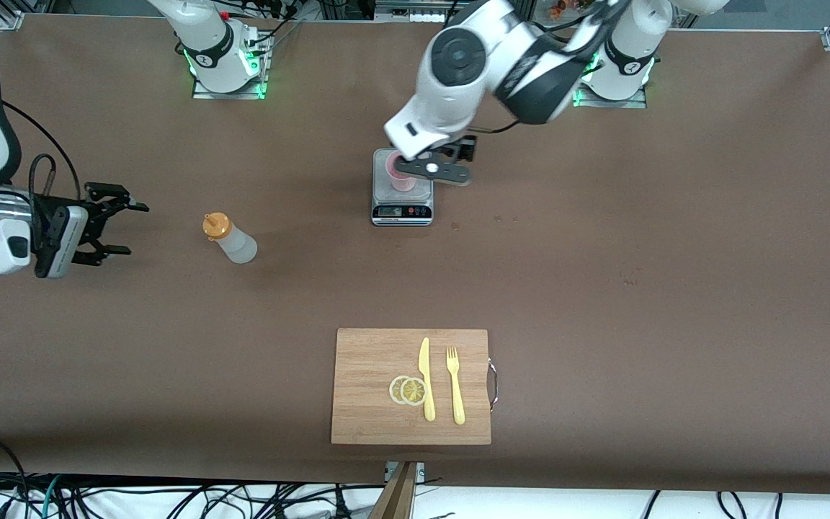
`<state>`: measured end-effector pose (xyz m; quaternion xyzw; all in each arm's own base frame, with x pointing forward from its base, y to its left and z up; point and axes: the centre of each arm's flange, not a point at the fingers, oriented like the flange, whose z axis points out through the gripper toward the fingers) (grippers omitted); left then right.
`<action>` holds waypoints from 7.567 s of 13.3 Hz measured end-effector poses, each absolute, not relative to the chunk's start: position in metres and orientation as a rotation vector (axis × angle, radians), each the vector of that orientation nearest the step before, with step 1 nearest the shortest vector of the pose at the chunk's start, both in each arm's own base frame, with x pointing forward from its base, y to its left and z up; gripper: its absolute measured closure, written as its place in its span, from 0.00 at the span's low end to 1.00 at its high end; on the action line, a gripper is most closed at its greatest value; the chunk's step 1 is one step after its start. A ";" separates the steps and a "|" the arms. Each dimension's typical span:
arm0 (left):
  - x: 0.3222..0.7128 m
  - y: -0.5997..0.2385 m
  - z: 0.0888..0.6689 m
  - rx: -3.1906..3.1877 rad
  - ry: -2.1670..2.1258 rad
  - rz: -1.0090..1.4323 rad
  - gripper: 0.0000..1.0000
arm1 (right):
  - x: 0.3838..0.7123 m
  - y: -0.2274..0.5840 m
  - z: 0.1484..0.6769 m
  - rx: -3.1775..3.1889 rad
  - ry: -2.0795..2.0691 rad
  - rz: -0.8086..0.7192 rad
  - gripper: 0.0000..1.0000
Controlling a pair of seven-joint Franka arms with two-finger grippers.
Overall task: Add sauce to pink cup with both arms
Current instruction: 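Withdraw the left gripper while the right gripper reaches the sauce bottle, then grasp the white sauce bottle's body with the right gripper, then lift the sauce bottle with the right gripper and carry it over the cup, then tilt the bottle nozzle into the pink cup with the right gripper, then carry the sauce bottle back to its spot with the right gripper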
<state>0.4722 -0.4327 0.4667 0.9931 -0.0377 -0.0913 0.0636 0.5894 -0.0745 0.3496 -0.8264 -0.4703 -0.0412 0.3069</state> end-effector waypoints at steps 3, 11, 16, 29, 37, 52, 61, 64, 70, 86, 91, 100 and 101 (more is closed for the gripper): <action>0.522 -0.330 0.531 2.987 -0.088 -0.182 0.00 | 0.573 -0.090 0.275 -1.919 -1.352 -0.319 0.00; 0.590 -0.045 0.565 2.987 0.129 -0.117 0.00 | 0.548 -0.072 0.139 -1.528 -1.391 -0.755 0.00; 0.587 -0.007 0.562 3.063 0.085 -0.159 0.00 | 0.542 -0.051 0.122 -1.434 -1.409 -0.780 0.00; 0.584 -0.012 0.560 3.078 0.054 -0.192 0.00 | 0.555 -0.012 0.126 -1.385 -1.448 -0.740 0.37; 0.586 -0.008 0.560 3.078 0.056 -0.187 0.00 | 0.577 0.005 0.151 -1.450 -1.458 -0.562 0.67; 0.588 -0.011 0.561 3.077 0.049 -0.182 0.00 | 0.545 0.293 0.307 -1.820 -2.150 0.398 0.67; 0.588 -0.010 0.561 3.077 0.049 -0.181 0.00 | 0.456 0.401 0.311 -1.986 -2.404 0.901 0.67; 0.588 -0.011 0.561 3.077 0.049 -0.181 0.00 | 0.461 0.413 0.295 -2.024 -2.411 0.922 0.67; 0.588 -0.011 0.561 3.077 0.048 -0.182 0.00 | 0.464 0.438 0.276 -2.113 -2.414 0.937 0.67; 0.588 -0.013 0.561 3.077 0.043 -0.182 0.00 | 0.463 0.450 0.294 -2.127 -2.422 0.957 0.67; 0.588 -0.013 0.561 3.077 0.043 -0.182 0.00 | 0.521 0.402 0.291 -2.007 -2.239 0.596 0.67; 0.588 -0.015 0.561 3.077 0.038 -0.181 0.00 | 0.613 0.097 0.281 -1.659 -1.829 -0.122 0.67; 0.588 -0.015 0.561 3.077 0.038 -0.181 0.00 | 0.610 0.060 0.275 -1.627 -1.773 -0.186 0.67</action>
